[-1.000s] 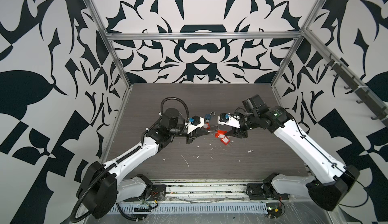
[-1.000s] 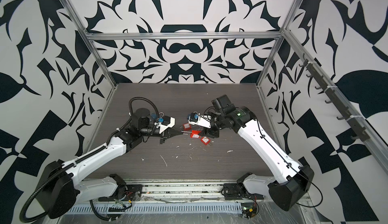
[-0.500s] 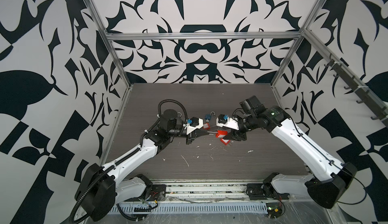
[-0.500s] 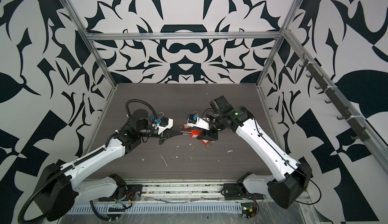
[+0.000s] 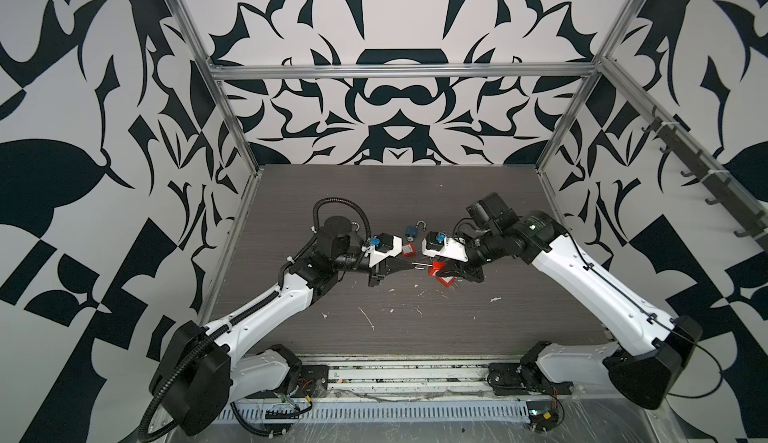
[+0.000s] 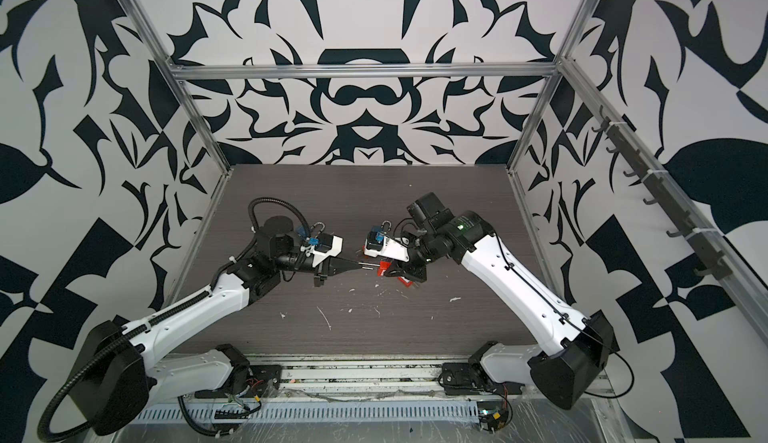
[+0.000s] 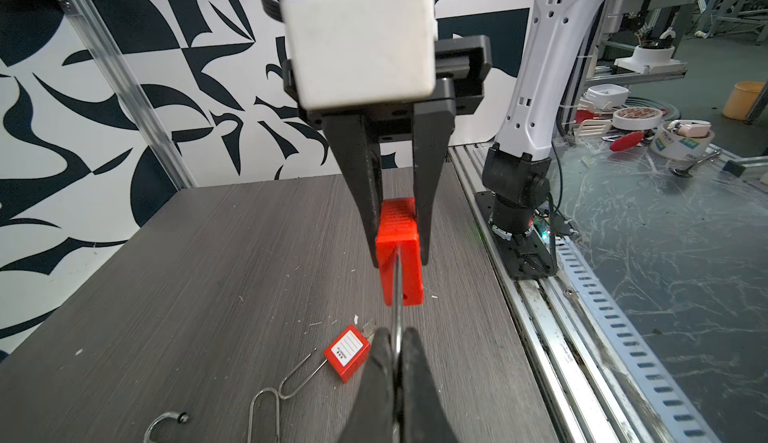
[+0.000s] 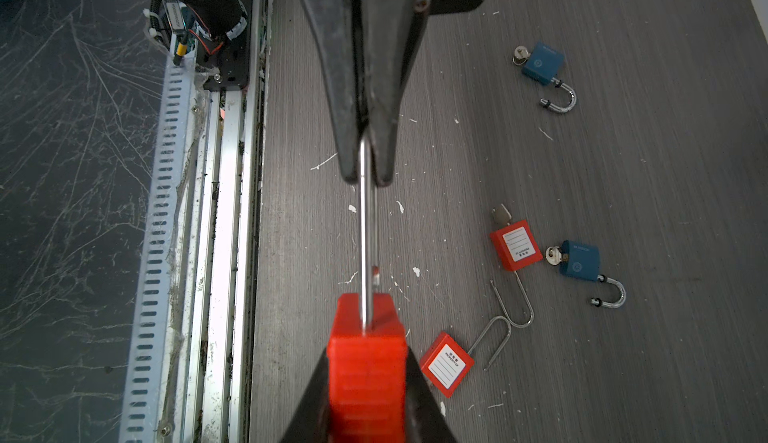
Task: Lock with the key
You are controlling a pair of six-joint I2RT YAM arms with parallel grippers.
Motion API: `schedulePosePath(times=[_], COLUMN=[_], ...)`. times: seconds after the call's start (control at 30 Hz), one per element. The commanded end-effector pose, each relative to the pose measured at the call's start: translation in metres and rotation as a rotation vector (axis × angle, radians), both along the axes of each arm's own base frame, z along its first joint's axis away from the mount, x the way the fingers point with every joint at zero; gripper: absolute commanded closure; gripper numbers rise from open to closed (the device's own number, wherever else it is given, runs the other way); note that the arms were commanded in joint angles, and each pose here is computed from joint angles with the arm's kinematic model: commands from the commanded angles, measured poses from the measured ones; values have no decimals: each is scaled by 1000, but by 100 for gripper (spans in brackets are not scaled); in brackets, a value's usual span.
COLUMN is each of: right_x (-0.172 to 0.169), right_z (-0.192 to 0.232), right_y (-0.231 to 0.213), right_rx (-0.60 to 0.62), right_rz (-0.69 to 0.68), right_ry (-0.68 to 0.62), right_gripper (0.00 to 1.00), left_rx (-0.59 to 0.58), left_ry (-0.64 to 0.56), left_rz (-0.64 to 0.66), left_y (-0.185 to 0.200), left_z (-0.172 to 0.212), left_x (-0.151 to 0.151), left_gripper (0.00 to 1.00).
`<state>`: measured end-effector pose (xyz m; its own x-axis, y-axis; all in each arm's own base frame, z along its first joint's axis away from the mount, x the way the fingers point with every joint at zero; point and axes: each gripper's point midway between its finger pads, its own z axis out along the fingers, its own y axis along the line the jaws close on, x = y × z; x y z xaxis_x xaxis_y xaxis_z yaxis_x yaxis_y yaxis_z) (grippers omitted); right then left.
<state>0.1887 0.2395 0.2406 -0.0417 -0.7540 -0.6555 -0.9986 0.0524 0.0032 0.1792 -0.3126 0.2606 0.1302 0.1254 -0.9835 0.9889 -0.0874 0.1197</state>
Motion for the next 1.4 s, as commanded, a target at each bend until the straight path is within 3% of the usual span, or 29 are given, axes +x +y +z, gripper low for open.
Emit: schedulePosePath(times=[0.0, 0.03, 0.07, 0.1, 0.2, 0.53, 0.7, 1.0, 1.17, 1.37], right_x=[-9, -9, -9, -9, -9, -7, -5, -1, 0, 6], right_z=[5, 5, 5, 5, 5, 1, 3, 4, 4, 6], right_y=[0, -1, -2, -3, -4, 2, 4, 5, 7, 9], right_rx=[14, 8, 2, -1, -10, -41, -31, -30, -24, -21], right_rz=[12, 12, 7, 6, 1, 16, 17, 18, 21, 26], right_ry=[19, 18, 17, 16, 22, 24, 12, -1, -7, -55], right_gripper=[88, 89, 89, 89, 89, 90, 92, 94, 95, 97], left_rx=[5, 8, 26, 52, 125, 150, 154, 177, 183, 169], left_ry=[10, 11, 7, 1, -7, 13, 20, 40, 48, 55], left_rz=[-24, -19, 1, 15, 23, 18, 13, 8, 2, -24], left_y=[0, 0, 1, 3, 7, 8, 7, 4, 3, 3], left_z=[-2, -2, -3, -6, -11, -15, -17, -27, -30, -28], left_x=[-4, -4, -1, 0, 0, -2, -2, -4, -5, -11], left_gripper=[100, 94, 73, 66, 62, 65, 72, 72, 93, 100])
